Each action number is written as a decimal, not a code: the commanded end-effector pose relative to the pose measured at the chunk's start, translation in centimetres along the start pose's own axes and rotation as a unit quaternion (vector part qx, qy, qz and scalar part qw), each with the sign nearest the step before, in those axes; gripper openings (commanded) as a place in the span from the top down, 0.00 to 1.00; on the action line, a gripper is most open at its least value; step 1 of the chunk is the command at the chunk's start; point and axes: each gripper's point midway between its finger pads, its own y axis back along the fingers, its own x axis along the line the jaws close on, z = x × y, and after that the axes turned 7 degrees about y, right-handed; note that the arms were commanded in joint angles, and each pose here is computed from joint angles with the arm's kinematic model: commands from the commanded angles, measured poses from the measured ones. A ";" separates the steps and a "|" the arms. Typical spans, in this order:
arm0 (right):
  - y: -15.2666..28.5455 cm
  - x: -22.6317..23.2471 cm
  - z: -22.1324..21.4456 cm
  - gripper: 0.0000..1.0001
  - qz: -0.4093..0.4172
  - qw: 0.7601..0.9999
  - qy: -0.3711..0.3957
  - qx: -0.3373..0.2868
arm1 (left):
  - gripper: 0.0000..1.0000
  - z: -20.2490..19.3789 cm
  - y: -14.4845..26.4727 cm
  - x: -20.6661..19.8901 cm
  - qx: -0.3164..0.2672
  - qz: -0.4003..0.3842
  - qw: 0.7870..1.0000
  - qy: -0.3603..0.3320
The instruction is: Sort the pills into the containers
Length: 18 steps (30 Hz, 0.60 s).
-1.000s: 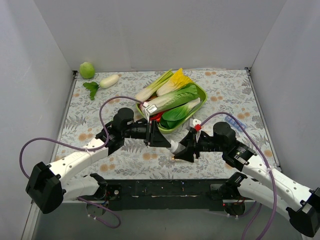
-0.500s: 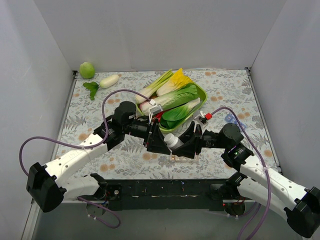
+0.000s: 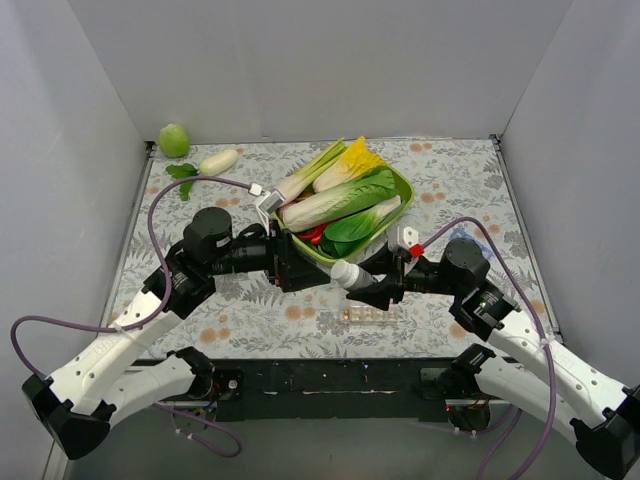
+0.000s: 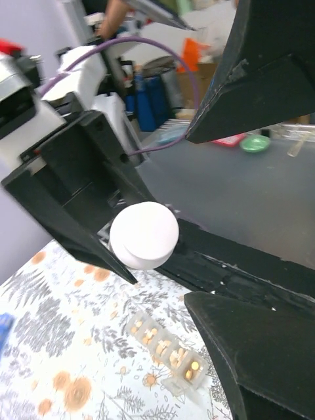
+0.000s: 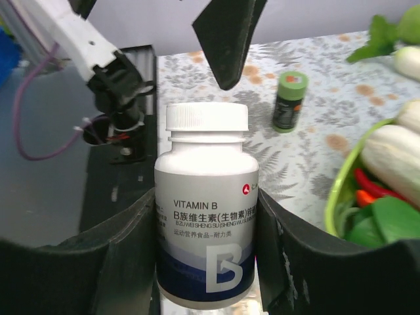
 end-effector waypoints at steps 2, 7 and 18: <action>1.0 -3.8 1.1 0.99 -0.068 0.981 0.178 0.045 | 0.02 3.3 0.0 3.9 -0.109 0.121 0.978 0.127; 1.5 -5.7 0.6 0.99 -0.102 0.966 0.226 0.076 | 0.09 4.8 -1.2 5.5 -0.142 0.150 0.956 0.210; 1.3 -6.4 0.1 0.99 -0.113 0.961 0.238 0.086 | 0.20 5.1 -4.6 4.2 -0.141 0.134 0.948 0.251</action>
